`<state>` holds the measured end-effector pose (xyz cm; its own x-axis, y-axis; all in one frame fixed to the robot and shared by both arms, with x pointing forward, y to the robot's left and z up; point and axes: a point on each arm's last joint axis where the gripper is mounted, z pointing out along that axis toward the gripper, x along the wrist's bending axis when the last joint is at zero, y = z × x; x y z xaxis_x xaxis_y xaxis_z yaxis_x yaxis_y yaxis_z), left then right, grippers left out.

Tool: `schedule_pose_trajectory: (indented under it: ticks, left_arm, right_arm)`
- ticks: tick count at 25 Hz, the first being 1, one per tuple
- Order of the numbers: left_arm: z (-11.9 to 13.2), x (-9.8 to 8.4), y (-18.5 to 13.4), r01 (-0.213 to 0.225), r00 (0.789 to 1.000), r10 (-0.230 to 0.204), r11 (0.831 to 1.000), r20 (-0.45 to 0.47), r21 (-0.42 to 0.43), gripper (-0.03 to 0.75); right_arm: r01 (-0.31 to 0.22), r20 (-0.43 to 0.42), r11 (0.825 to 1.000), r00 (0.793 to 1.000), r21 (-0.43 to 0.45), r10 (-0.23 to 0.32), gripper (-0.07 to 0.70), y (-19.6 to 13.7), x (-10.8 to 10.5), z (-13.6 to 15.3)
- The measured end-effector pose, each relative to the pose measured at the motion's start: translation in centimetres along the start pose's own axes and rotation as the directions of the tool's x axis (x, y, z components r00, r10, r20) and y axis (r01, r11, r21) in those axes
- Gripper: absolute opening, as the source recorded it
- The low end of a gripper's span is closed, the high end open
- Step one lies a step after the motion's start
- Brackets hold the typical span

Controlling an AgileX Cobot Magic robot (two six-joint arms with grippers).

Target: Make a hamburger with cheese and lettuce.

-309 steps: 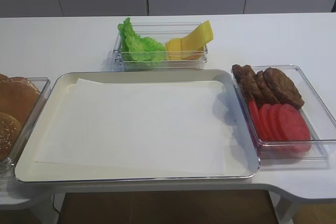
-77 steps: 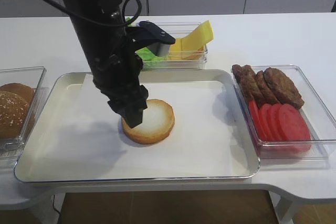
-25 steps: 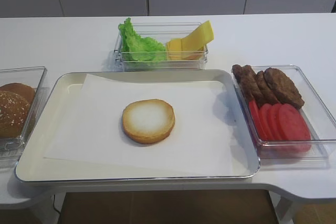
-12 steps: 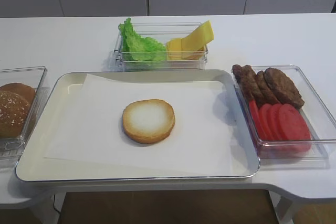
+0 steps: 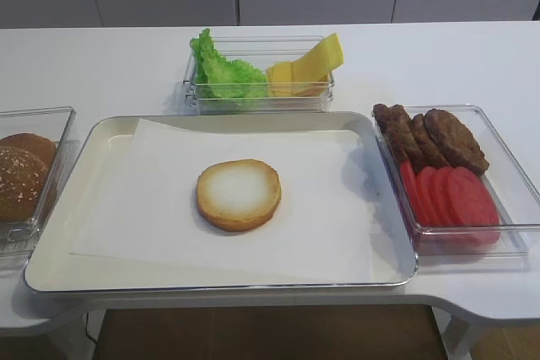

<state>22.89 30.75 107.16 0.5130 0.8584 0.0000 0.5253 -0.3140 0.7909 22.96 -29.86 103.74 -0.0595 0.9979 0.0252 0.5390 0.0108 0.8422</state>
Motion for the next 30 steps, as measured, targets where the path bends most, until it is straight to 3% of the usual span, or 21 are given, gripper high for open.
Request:
schedule_pose_trajectory:
  ticks: [7,16,19,25,28,30]
  left_arm:
    - [-1.4,-0.7,-1.5,-0.065,0.995,0.073,0.991,0.068,-0.114,0.361]
    - [1.0,-0.6,-2.8,-0.105,0.992,0.106,0.994,0.066,-0.026,0.361]
    - [1.3,-0.6,-2.7,-0.113,0.991,0.115,0.993,0.064,-0.038,0.361]
    - [1.9,-0.7,-2.6,-0.097,0.992,0.101,0.993,0.073,-0.062,0.361]
    - [2.0,-0.5,-2.6,-0.065,0.996,0.069,0.996,0.053,-0.060,0.361]
    - [2.0,-0.2,-2.6,-0.021,1.000,0.022,0.998,0.016,-0.057,0.361]
  right_arm:
    - [0.000,0.000,1.000,1.000,0.000,0.000,0.440,0.0,0.0,0.0]
    - [0.000,0.000,1.000,1.000,0.000,0.000,0.440,0.0,0.0,0.0]
    - [0.000,0.000,1.000,1.000,0.000,0.000,0.440,0.0,0.0,0.0]
    - [0.000,0.000,1.000,1.000,0.000,0.000,0.440,0.0,0.0,0.0]
    - [0.000,0.000,1.000,1.000,0.000,0.000,0.440,0.0,0.0,0.0]
    - [0.000,0.000,1.000,1.000,0.000,0.000,0.440,0.0,0.0,0.0]
